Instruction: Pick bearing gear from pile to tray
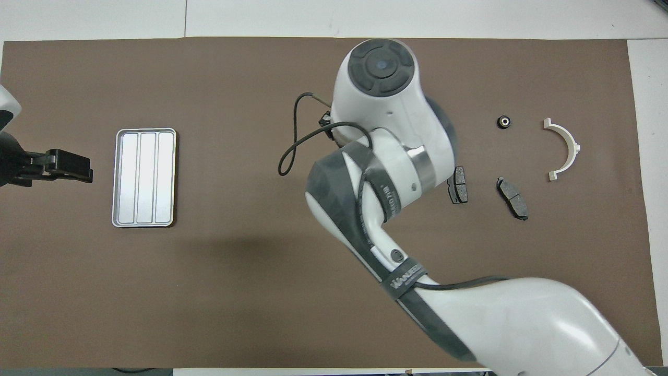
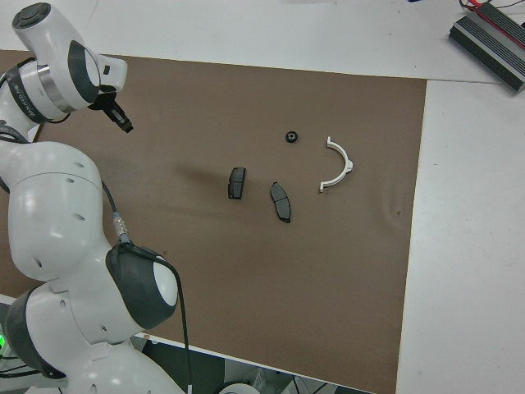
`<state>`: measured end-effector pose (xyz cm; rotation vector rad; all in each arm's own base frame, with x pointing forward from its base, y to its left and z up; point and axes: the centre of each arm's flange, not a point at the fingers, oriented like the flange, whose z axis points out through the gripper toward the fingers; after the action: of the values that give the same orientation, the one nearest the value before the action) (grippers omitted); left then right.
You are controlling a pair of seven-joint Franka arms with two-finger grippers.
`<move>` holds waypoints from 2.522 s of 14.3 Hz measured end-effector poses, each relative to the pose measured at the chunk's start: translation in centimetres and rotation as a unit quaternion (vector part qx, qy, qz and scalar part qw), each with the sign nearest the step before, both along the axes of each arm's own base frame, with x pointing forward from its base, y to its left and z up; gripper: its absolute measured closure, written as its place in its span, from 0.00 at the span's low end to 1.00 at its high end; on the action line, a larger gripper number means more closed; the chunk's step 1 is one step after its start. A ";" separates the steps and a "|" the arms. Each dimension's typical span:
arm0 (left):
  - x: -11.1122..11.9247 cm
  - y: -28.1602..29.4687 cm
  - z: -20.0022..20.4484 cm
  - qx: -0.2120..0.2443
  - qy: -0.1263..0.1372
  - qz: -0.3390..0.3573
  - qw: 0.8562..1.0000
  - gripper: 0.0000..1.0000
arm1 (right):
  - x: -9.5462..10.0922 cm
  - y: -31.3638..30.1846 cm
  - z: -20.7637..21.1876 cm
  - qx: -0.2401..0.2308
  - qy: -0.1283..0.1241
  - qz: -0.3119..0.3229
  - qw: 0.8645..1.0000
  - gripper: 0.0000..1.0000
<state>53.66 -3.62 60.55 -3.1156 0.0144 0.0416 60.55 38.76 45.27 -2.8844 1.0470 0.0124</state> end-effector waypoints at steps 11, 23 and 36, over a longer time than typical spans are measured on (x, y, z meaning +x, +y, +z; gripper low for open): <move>0.0 0.0 0.0 0.000 0.000 0.000 1.000 0.00 | -2.6 9.5 -13.9 0.008 -0.053 -0.043 0.998 0.75; 0.0 -0.2 0.5 -0.001 -0.013 0.002 1.000 0.00 | -3.0 8.0 -15.4 -0.016 -0.035 -0.047 0.998 0.47; 0.7 -26.2 -9.9 -0.042 -0.036 0.074 0.996 0.00 | 9.9 -31.6 -1.3 -0.053 0.025 0.144 0.988 0.00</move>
<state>54.34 -29.84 50.63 -3.1928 -0.2226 -0.0690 70.46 7.14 43.94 -3.1212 0.6470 0.0466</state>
